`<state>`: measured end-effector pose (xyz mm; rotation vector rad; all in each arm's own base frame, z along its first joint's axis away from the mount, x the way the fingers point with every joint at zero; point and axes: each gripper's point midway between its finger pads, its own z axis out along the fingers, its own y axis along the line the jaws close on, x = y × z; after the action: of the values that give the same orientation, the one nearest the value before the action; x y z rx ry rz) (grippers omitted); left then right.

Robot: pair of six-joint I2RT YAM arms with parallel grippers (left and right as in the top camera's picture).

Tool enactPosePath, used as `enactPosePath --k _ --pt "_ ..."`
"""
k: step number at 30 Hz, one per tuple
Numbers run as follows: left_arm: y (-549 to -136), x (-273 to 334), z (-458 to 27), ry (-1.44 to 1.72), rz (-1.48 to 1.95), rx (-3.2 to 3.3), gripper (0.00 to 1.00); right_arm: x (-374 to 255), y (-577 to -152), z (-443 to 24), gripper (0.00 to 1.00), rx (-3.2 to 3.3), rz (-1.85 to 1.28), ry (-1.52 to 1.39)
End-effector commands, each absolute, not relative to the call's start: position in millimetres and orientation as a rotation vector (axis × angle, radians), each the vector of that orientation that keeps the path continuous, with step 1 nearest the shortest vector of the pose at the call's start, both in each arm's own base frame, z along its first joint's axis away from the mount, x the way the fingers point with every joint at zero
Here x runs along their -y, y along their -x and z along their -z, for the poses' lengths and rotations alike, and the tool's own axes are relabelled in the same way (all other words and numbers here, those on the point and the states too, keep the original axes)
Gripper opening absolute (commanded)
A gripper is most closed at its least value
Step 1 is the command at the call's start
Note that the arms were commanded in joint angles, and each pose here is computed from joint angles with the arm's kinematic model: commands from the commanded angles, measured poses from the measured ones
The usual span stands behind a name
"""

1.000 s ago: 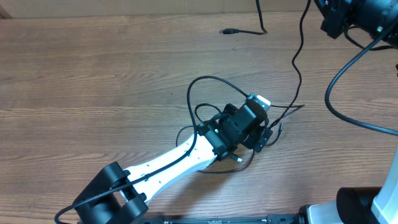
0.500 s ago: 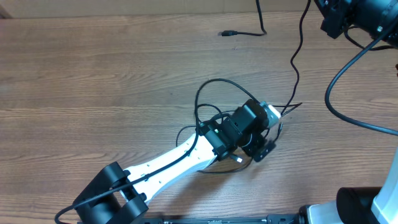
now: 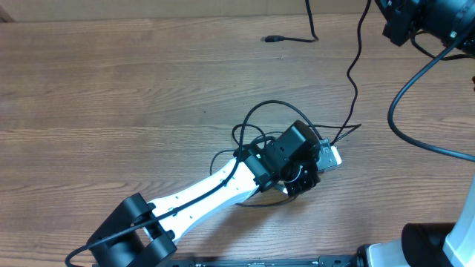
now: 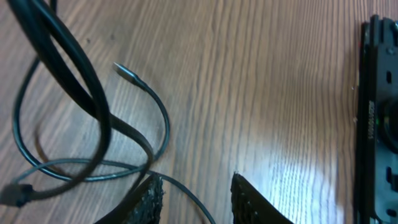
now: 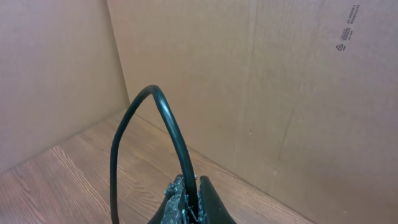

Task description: Untangle cables

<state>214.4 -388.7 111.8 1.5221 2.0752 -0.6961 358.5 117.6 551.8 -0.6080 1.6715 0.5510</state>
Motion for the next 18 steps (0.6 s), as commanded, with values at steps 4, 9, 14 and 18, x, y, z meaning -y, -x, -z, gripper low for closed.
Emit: enactPosePath --k 4,9,14,18 --pt "-204.0 385.1 -104.6 -1.617 0.696 -2.066 0.42 -117.5 -354.5 -558.3 0.04 -1.653 -0.538 0.608" --pt "-226.9 372.5 -98.4 -1.566 0.495 -2.094 0.58 -117.5 -354.5 -558.2 0.04 -1.653 -0.538 0.607" --pt "-231.3 370.0 -116.5 -1.650 0.423 -1.948 0.64 -117.5 -354.4 -558.3 0.04 -1.653 -0.538 0.608" --pt "-253.1 359.4 -130.1 -1.623 0.259 -1.886 0.70 -117.5 -354.4 -558.2 0.04 -1.653 -0.539 0.608"
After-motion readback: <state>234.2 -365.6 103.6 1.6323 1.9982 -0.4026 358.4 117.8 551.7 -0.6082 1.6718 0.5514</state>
